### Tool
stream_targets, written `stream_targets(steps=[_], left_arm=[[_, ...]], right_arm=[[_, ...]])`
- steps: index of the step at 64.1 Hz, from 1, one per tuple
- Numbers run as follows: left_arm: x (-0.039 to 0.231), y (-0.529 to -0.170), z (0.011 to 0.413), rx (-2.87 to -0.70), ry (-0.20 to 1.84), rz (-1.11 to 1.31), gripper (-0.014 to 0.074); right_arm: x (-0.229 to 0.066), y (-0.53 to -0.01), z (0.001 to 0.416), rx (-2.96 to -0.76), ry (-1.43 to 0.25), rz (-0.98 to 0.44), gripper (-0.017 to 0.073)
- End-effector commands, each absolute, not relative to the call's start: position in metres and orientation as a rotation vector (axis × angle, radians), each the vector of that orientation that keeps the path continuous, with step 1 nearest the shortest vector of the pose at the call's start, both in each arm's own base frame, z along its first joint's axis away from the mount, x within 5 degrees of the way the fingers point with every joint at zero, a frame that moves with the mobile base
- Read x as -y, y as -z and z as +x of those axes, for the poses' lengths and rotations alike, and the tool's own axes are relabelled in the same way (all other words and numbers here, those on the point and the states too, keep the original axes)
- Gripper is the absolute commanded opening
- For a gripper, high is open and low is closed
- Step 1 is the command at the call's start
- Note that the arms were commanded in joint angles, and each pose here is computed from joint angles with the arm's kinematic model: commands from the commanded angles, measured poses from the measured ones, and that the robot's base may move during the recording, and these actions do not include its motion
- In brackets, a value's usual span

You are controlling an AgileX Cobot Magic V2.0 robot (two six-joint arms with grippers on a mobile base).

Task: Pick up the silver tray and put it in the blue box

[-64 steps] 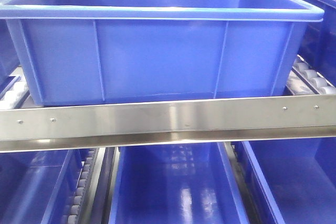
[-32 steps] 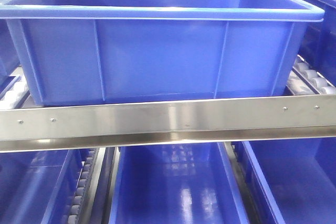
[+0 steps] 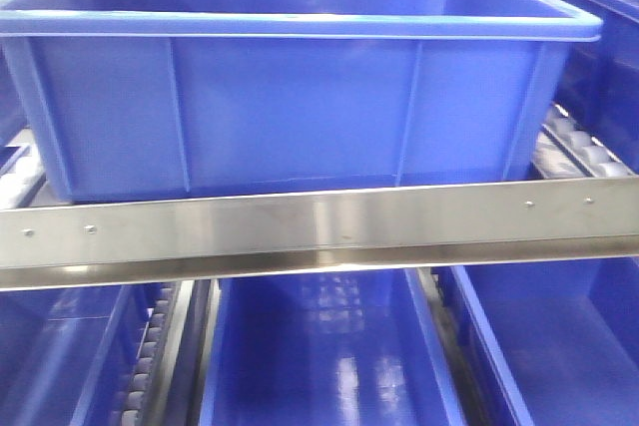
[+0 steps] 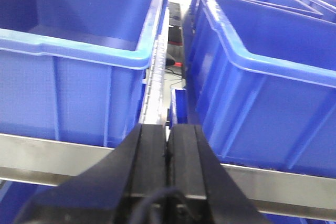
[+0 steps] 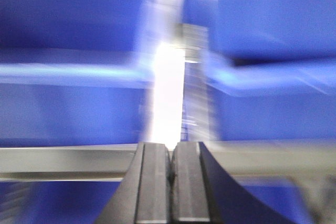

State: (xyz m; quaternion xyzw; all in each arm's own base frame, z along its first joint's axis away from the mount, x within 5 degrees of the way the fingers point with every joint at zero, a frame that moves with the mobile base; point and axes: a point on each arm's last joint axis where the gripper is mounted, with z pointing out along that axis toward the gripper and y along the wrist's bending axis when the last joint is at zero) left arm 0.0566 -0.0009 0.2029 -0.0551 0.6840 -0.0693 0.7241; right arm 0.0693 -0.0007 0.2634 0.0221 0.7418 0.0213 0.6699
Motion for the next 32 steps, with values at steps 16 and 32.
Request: stream_targets(steps=[16, 32], left_arm=[[0.000, -0.214, 0.054, -1.390, 0.158, -0.121, -0.0095], [0.000, -0.214, 0.054, -1.390, 0.158, -0.121, -0.0094]], right_arm=[[0.005, -0.210, 0.054, -1.475, 0.044, 0.083, 0.0053], [0.005, -0.202, 0.055, -1.506, 0.037, 0.088, 0.0053]])
